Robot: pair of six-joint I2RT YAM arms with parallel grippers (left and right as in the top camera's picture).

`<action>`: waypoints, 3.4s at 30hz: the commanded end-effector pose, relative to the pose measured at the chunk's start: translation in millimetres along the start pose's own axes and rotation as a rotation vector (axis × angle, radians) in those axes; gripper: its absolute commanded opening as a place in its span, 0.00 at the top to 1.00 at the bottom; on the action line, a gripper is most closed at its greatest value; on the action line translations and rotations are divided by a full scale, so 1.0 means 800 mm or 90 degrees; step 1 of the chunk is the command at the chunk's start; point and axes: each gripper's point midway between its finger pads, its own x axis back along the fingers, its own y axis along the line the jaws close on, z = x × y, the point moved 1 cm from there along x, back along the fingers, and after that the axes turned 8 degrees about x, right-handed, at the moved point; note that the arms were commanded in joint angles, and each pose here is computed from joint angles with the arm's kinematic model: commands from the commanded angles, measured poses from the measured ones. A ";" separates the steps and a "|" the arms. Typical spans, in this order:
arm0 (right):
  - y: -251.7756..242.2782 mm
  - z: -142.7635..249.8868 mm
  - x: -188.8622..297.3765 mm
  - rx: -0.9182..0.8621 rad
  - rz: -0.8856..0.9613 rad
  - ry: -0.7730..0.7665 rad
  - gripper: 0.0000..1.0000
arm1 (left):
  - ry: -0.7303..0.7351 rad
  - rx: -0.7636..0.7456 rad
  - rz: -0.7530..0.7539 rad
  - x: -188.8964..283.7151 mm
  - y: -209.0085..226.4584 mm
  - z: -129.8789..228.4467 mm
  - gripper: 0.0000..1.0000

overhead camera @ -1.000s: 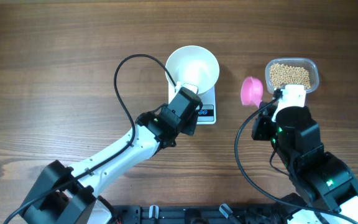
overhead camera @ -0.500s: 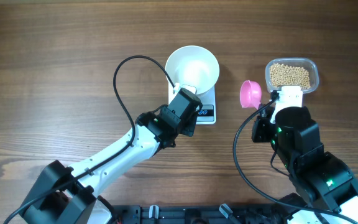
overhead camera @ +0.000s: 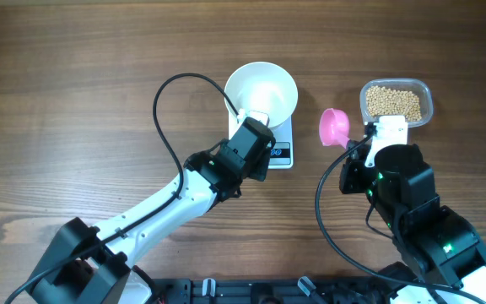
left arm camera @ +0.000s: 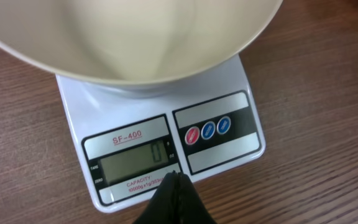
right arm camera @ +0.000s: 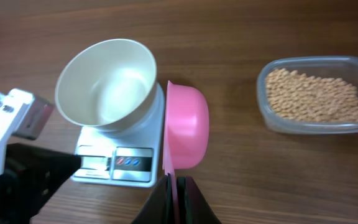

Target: Scoop item into bowl and weigh 150g on scale

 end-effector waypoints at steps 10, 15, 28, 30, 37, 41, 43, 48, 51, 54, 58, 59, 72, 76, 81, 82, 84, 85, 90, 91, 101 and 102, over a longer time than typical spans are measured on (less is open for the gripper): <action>-0.003 -0.022 0.006 -0.063 0.007 -0.038 0.96 | 0.046 0.003 0.078 0.005 -0.023 0.015 0.96; -0.014 -0.035 0.009 -0.094 0.041 -0.071 0.96 | 0.058 0.001 0.062 -0.006 -0.018 0.022 0.96; -0.045 -0.086 0.015 -0.074 0.134 -0.074 0.96 | 0.025 0.001 0.005 -0.057 -0.003 0.018 0.96; -0.049 -0.093 0.014 -0.075 0.141 -0.074 0.96 | 0.028 -0.001 0.003 -0.061 -0.003 0.020 0.96; -0.061 -0.101 0.013 -0.078 0.156 -0.081 0.96 | 0.032 0.001 0.004 -0.078 -0.003 0.026 0.96; -0.062 -0.102 0.013 -0.078 0.158 -0.083 0.96 | 0.018 0.003 0.013 -0.080 -0.007 0.020 0.96; -0.062 -0.103 0.013 -0.078 0.157 -0.084 0.96 | 0.016 0.003 0.014 -0.081 -0.008 0.020 0.96; -0.062 -0.105 0.013 -0.075 0.157 -0.089 0.96 | 0.029 0.002 0.008 -0.090 -0.005 0.028 0.96; -0.062 -0.105 0.013 -0.075 0.157 -0.089 0.96 | 0.031 0.001 0.007 -0.092 -0.004 0.029 0.96; -0.062 -0.105 0.013 -0.075 0.156 -0.089 0.96 | 0.032 0.001 0.006 -0.092 -0.004 0.030 0.96; -0.062 -0.105 0.013 -0.075 0.156 -0.089 0.96 | 0.038 0.000 0.002 -0.096 -0.002 0.034 0.96; -0.062 -0.105 0.013 -0.075 0.156 -0.089 0.96 | 0.040 0.000 0.001 -0.097 -0.002 0.035 0.96; -0.062 -0.105 0.013 -0.070 0.157 -0.089 0.96 | 0.075 -0.005 -0.020 -0.109 0.009 0.056 0.96; -0.062 -0.105 0.013 -0.067 0.157 -0.088 0.96 | 0.086 -0.006 -0.027 -0.111 0.012 0.062 0.96; -0.061 -0.106 0.013 -0.065 0.157 -0.090 0.96 | 0.089 -0.007 -0.029 -0.111 0.013 0.063 0.96; -0.061 -0.107 0.013 -0.064 0.157 -0.091 0.96 | 0.087 -0.006 -0.027 -0.111 0.012 0.062 0.96; -0.061 -0.107 0.013 -0.064 0.156 -0.092 0.96 | 0.078 -0.005 -0.022 -0.107 0.010 0.056 0.96; -0.061 -0.107 0.013 -0.064 0.156 -0.092 0.96 | 0.070 -0.004 -0.017 -0.102 0.007 0.051 0.96; -0.061 -0.107 0.013 -0.064 0.156 -0.092 0.96 | -0.057 0.013 0.061 -0.045 -0.028 -0.022 0.96; -0.061 -0.107 0.013 -0.064 0.156 -0.092 0.96 | -0.079 0.016 0.075 -0.032 -0.034 -0.034 0.96; -0.061 -0.107 0.013 -0.064 0.156 -0.092 0.96 | -0.084 0.014 0.077 0.008 -0.031 -0.040 0.96; -0.061 -0.107 0.013 -0.065 0.156 -0.092 0.96 | -0.072 0.013 0.070 0.004 -0.028 -0.034 0.96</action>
